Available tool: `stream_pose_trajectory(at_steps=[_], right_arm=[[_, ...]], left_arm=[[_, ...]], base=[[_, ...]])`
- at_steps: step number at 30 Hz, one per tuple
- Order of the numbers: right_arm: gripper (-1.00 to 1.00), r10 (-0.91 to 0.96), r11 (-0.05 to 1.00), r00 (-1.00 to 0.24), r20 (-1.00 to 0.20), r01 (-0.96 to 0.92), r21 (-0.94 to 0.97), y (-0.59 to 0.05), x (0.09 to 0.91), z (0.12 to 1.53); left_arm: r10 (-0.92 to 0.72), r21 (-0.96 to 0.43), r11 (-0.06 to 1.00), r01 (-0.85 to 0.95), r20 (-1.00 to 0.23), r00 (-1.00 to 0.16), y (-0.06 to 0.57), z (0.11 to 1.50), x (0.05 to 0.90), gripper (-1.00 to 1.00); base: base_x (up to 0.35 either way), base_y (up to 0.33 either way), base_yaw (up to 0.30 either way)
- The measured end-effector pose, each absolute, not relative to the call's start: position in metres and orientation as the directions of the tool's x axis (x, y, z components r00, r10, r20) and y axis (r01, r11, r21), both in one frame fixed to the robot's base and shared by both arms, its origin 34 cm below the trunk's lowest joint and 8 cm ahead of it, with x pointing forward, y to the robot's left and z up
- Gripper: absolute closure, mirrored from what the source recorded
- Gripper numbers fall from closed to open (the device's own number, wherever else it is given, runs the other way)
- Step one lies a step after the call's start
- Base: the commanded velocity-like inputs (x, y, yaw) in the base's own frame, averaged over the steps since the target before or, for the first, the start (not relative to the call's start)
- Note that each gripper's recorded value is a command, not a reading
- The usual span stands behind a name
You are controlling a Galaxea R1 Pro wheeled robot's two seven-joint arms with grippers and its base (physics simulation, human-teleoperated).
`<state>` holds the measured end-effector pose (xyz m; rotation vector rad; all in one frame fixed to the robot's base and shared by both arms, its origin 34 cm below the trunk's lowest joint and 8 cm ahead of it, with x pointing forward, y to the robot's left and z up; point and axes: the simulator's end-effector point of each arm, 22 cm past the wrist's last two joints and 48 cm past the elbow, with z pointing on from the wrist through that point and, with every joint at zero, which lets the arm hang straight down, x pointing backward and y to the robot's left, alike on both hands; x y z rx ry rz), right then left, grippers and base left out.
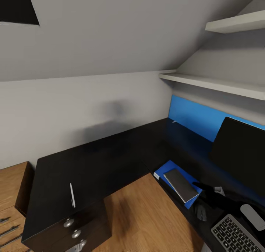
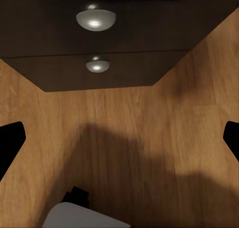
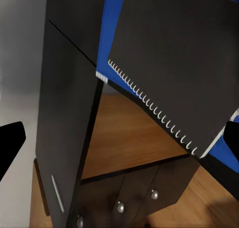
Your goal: In the bedroom, organize the workspace by keeping the computer under the desk, ensuring the monitor is on the desk, placing the keyboard on the desk next to the monitor, placing the mouse on the desk next to the keyboard, moving the folder from the swivel chair onto the desk next to the mouse, stacking the notebook on top of the folder with the pen on top of the notebook, and positioning the swivel chair next to the desk.
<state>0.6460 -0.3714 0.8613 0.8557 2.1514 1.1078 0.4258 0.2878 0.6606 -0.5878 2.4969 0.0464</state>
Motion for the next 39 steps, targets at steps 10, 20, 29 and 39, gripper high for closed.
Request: stream_pose_trajectory(at_steps=[10, 20, 29, 39], right_arm=[[-1.0, 0.734, 0.45, -0.642, -0.223, 0.213, 0.867, -0.363, 0.657, 0.882], [-1.0, 0.695, 0.483, -0.66, -0.284, 0.137, 0.865, -0.352, 0.668, 0.904], [-1.0, 0.529, 0.66, -0.74, -0.415, 0.052, 0.75, -0.335, 0.667, 0.901], [-1.0, 0.325, 0.809, -0.773, -0.545, -0.071, 0.583, -0.288, 0.677, 0.898]], left_arm=[[-0.4, -0.092, 0.903, -0.42, -0.538, -0.742, 0.288, 0.661, 0.426, -1.0], [-0.4, -0.093, 0.903, -0.419, -0.537, -0.743, 0.288, 0.661, 0.426, -1.0], [-0.4, -0.093, 0.903, -0.419, -0.537, -0.743, 0.287, 0.66, 0.425, -1.0], [-0.399, -0.083, 0.904, -0.42, -0.518, -0.756, 0.287, 0.654, 0.416, -1.0]], base=[[-0.011, 0.0, 0.0], [0.0, 0.0, 0.0], [0.0, 0.0, 0.0], [0.0, 0.0, 0.0]])
